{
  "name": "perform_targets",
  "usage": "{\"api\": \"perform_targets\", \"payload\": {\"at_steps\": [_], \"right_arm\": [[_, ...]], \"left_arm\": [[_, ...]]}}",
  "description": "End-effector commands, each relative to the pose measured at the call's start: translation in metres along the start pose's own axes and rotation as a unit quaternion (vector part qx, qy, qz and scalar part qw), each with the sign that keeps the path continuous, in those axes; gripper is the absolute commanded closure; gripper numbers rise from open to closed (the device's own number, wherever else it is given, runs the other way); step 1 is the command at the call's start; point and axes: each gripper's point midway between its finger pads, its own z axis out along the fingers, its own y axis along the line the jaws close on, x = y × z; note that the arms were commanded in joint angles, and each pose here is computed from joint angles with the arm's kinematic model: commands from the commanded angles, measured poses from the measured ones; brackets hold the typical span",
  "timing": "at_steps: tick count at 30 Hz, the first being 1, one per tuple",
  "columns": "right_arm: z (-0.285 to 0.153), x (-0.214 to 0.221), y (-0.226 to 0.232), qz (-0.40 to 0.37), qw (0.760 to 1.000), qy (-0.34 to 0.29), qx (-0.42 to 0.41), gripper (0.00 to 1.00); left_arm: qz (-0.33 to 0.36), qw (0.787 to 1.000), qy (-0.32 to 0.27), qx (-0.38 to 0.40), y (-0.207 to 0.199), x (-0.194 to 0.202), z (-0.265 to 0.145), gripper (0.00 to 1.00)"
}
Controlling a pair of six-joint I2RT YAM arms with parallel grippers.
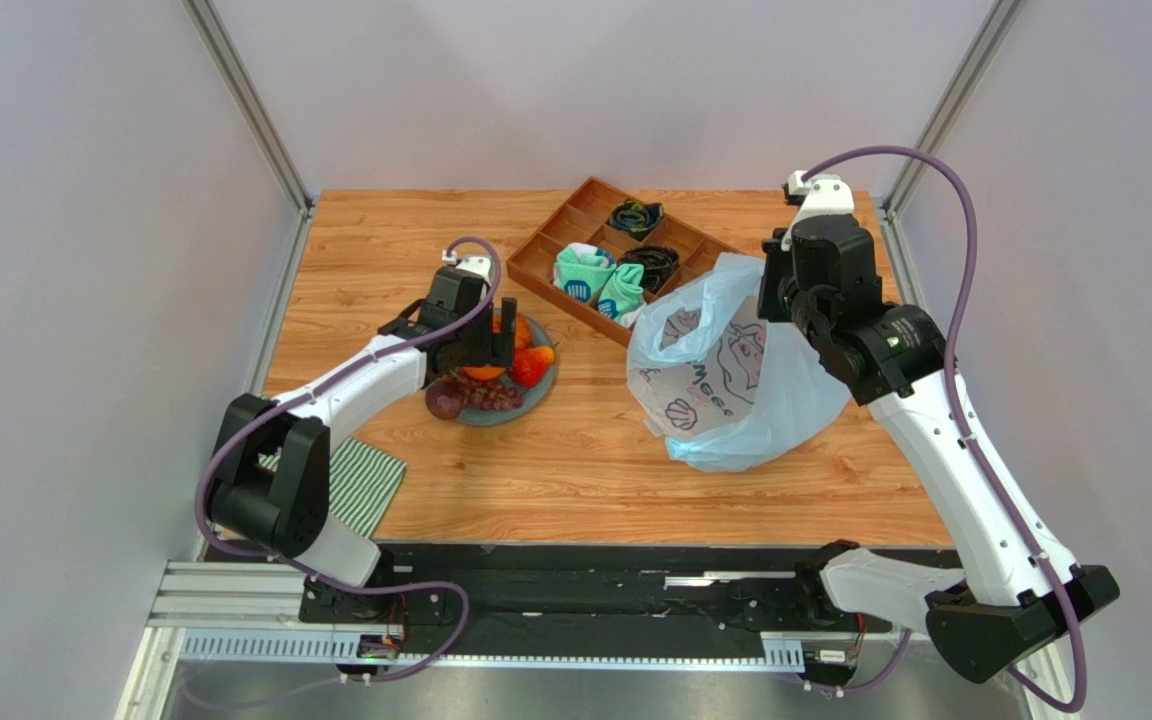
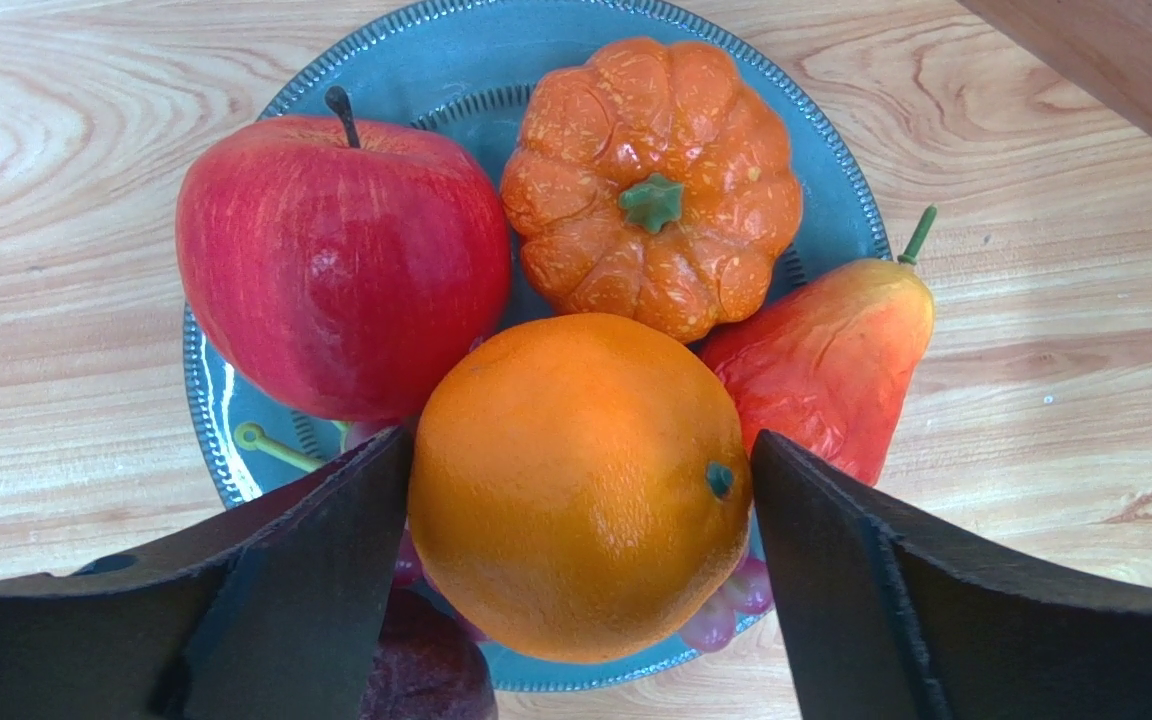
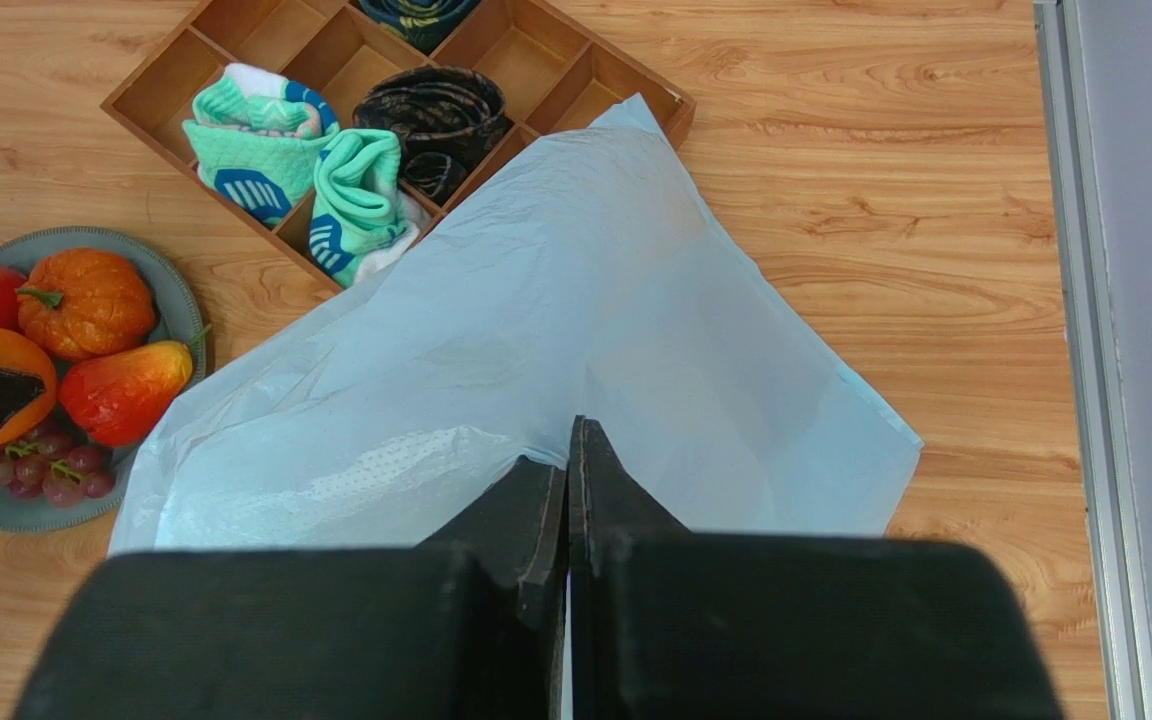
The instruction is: Place the fruits into the plastic bag
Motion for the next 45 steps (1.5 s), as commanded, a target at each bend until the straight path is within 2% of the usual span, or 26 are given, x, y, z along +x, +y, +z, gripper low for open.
{"api": "perform_targets", "payload": {"at_steps": [1, 8, 13, 14, 16, 18, 19, 20, 21, 22, 24, 25, 27, 28, 30, 32, 33, 34, 36, 38, 41, 42, 45], "right_arm": [[-0.001, -0.012, 0.003, 0.015, 1.000, -0.023, -0.007, 1.00], [-0.001, -0.012, 0.003, 0.015, 1.000, -0.023, -0.006, 1.00], [-0.001, -0.013, 0.003, 0.016, 1.000, -0.024, -0.006, 1.00], [-0.002, -0.014, 0.004, 0.017, 0.999, -0.026, -0.007, 1.00], [-0.003, -0.015, 0.003, 0.017, 0.999, -0.027, -0.008, 1.00], [-0.004, -0.016, 0.004, 0.018, 0.999, -0.028, -0.009, 1.00], [-0.005, -0.016, 0.003, 0.018, 0.999, -0.027, -0.009, 1.00], [-0.005, -0.016, 0.004, 0.018, 0.999, -0.027, -0.009, 1.00], [-0.005, -0.016, 0.003, 0.017, 0.999, -0.027, -0.009, 1.00], [-0.004, -0.015, 0.003, 0.017, 1.000, -0.024, -0.008, 1.00], [-0.003, -0.015, 0.004, 0.016, 1.000, -0.022, -0.008, 1.00], [-0.003, -0.015, 0.004, 0.017, 1.000, -0.022, -0.008, 1.00], [-0.004, -0.016, 0.005, 0.019, 0.999, -0.024, -0.011, 1.00], [-0.005, -0.017, 0.006, 0.019, 0.999, -0.025, -0.014, 1.00], [-0.006, -0.018, 0.007, 0.021, 0.999, -0.025, -0.018, 1.00], [-0.006, -0.018, 0.008, 0.022, 0.999, -0.025, -0.020, 1.00], [-0.007, -0.017, 0.008, 0.024, 0.999, -0.025, -0.022, 1.00], [-0.006, -0.016, 0.010, 0.024, 0.999, -0.024, -0.025, 1.00], [-0.007, -0.016, 0.010, 0.026, 0.999, -0.024, -0.029, 1.00], [-0.008, -0.015, 0.012, 0.028, 0.999, -0.023, -0.034, 1.00], [-0.010, -0.015, 0.015, 0.030, 0.998, -0.024, -0.045, 1.00], [-0.011, -0.016, 0.016, 0.029, 0.998, -0.026, -0.049, 1.00], [-0.013, -0.016, 0.018, 0.030, 0.998, -0.027, -0.057, 1.00]], "left_arm": [[-0.008, 1.000, -0.011, 0.005, -0.002, -0.014, -0.004, 0.13], [-0.005, 1.000, -0.021, 0.011, -0.003, -0.018, -0.010, 0.41], [0.003, 0.998, -0.046, 0.044, -0.014, -0.029, -0.022, 0.52], [0.006, 0.997, -0.059, 0.052, -0.016, -0.035, -0.029, 0.56], [0.016, 0.993, -0.087, 0.082, -0.027, -0.043, -0.041, 0.56], [0.040, 0.981, -0.148, 0.115, -0.040, -0.064, -0.072, 0.57], [0.058, 0.970, -0.183, 0.149, -0.058, -0.069, -0.086, 0.57], [0.081, 0.951, -0.236, 0.181, -0.071, -0.084, -0.119, 0.57], [0.098, 0.936, -0.262, 0.213, -0.084, -0.088, -0.138, 0.57], [0.124, 0.903, -0.304, 0.279, -0.115, -0.092, -0.167, 0.57], [0.154, 0.847, -0.371, 0.349, -0.144, -0.103, -0.224, 0.57], [0.175, 0.813, -0.371, 0.412, -0.170, -0.091, -0.250, 0.57], [0.187, 0.769, -0.383, 0.476, -0.196, -0.089, -0.282, 0.57], [0.195, 0.749, -0.353, 0.525, -0.219, -0.071, -0.288, 0.57], [0.206, 0.722, -0.344, 0.564, -0.243, -0.065, -0.302, 0.57], [0.215, 0.716, -0.305, 0.590, -0.273, -0.047, -0.291, 0.57], [0.220, 0.700, -0.303, 0.608, -0.285, -0.044, -0.301, 0.57], [0.217, 0.704, -0.278, 0.617, -0.298, -0.036, -0.287, 0.57], [0.215, 0.694, -0.272, 0.631, -0.312, -0.037, -0.288, 0.57], [0.215, 0.704, -0.252, 0.629, -0.323, -0.032, -0.268, 0.57], [0.206, 0.728, -0.245, 0.606, -0.332, -0.037, -0.244, 0.57], [0.200, 0.748, -0.250, 0.581, -0.332, -0.042, -0.231, 0.57], [0.193, 0.779, -0.267, 0.534, -0.328, -0.053, -0.210, 0.55]]}}
